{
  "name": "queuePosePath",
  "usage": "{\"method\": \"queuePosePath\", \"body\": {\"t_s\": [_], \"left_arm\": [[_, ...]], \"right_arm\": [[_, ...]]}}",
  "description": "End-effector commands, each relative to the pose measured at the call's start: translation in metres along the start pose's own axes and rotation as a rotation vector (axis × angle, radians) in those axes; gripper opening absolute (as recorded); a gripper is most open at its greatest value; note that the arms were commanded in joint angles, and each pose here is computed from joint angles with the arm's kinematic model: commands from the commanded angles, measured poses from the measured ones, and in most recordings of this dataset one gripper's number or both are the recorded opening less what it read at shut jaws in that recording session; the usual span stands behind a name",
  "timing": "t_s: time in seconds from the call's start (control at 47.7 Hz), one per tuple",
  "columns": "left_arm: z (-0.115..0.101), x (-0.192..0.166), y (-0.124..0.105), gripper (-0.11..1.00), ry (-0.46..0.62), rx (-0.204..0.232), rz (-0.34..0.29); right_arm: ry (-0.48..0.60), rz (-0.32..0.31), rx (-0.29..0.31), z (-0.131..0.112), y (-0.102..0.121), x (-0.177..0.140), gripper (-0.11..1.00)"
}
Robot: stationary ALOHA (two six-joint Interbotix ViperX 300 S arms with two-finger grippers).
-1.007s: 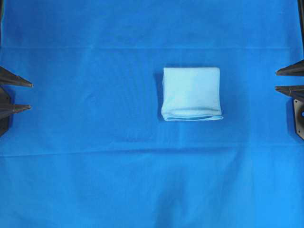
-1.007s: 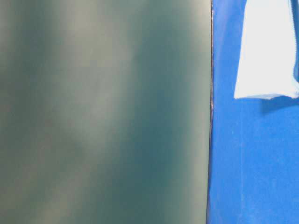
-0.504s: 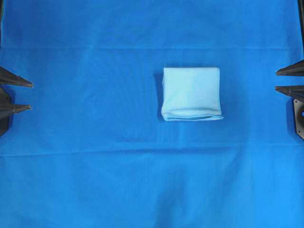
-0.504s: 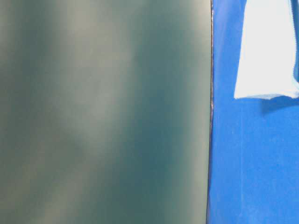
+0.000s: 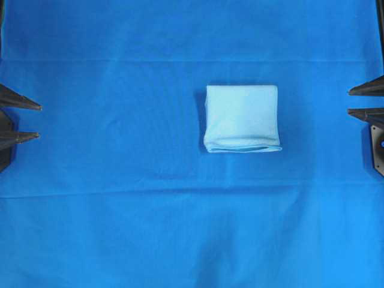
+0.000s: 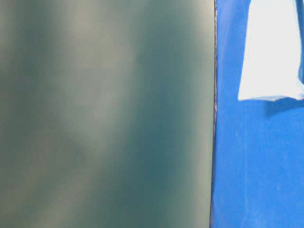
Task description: Fold a vertical towel.
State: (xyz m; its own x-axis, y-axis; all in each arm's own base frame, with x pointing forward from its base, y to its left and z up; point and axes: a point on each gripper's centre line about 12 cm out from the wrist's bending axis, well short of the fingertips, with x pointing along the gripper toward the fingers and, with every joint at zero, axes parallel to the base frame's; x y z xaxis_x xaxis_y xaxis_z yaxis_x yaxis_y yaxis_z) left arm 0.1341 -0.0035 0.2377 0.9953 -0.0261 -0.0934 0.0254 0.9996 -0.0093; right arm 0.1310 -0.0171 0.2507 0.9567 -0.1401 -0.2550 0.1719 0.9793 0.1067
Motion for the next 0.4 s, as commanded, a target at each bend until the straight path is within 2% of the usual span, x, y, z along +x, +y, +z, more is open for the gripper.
{"method": "queuePosePath", "body": {"t_s": [0.0, 0.378], "left_arm": [[0.0045, 0.0005, 0.0006, 0.57, -0.008, -0.003, 0.004], [0.0045, 0.0005, 0.0006, 0.56, -0.008, -0.002, 0.005]], "right_arm": [[-0.008, 0.0, -0.001, 0.0045, 0.0005, 0.0001, 0.52], [-0.005, -0.002, 0.0, 0.0046, 0.0002, -0.0003, 0.52]]}}
